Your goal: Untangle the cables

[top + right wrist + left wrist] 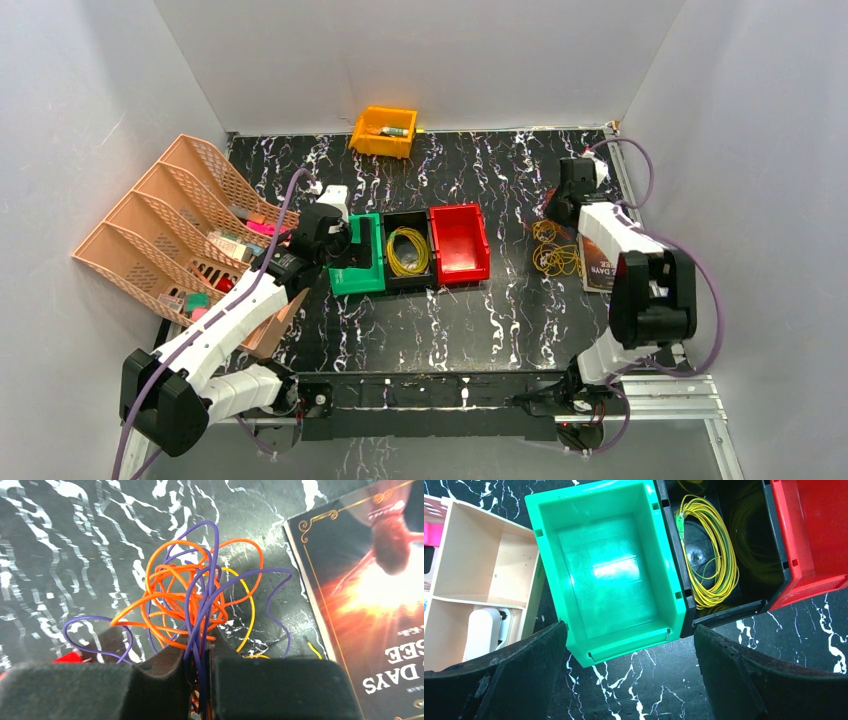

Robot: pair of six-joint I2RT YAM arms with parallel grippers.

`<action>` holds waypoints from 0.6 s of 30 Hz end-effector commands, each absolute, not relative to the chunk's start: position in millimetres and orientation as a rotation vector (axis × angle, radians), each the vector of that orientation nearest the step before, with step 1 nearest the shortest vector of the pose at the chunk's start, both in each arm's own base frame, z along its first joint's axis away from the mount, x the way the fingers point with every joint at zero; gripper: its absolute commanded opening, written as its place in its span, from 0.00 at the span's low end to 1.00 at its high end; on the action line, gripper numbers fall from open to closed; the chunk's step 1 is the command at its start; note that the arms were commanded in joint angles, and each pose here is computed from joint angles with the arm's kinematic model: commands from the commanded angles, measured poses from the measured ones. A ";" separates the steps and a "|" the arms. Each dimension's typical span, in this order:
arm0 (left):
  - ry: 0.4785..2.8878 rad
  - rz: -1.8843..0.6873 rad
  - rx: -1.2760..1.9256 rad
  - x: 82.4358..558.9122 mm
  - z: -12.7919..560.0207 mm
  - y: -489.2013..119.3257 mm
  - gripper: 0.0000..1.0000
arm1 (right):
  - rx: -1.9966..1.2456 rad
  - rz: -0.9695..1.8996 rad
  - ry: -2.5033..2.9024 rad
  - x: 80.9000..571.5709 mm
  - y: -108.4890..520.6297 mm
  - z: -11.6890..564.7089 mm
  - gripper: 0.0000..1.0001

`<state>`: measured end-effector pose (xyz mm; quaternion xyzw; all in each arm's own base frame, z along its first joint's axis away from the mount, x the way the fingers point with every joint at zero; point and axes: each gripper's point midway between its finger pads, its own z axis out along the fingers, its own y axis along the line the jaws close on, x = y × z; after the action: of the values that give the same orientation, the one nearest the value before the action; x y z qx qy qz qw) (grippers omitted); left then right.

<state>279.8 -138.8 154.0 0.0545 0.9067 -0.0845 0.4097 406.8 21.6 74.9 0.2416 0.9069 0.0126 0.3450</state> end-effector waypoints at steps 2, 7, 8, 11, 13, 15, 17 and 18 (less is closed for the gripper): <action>2.256 -0.184 0.125 282.9 165.0 -133.7 0.98 | 0.529 0.090 2.264 392.7 24.3 132.4 0.00; 2.256 -0.169 0.122 283.8 165.3 -131.5 0.98 | 0.430 0.174 2.269 360.1 37.9 159.9 0.00; 2.253 -0.166 0.121 283.9 165.9 -131.2 0.98 | 0.416 0.181 2.269 352.9 40.1 164.4 0.00; 2.252 -0.156 0.115 284.6 166.1 -129.6 0.98 | 0.369 0.219 2.252 331.6 48.2 183.2 0.00; 2.256 -0.152 0.113 284.8 165.1 -129.1 0.98 | 0.328 0.249 2.257 318.8 57.0 192.2 0.00; 2.260 -0.146 0.111 285.1 164.2 -128.2 0.98 | 0.278 0.274 2.270 304.9 69.5 200.9 0.00; 2.262 -0.142 0.108 285.3 163.8 -127.8 0.98 | 0.210 0.304 2.289 290.0 88.3 207.7 0.00; 2.264 -0.139 0.108 285.4 163.3 -127.6 0.98 | 0.177 0.321 2.299 282.5 97.7 210.3 0.00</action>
<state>280.4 -131.1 152.2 0.0474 0.9084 -0.0648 0.4102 311.0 66.9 195.6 0.1241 0.8963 0.1009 0.4135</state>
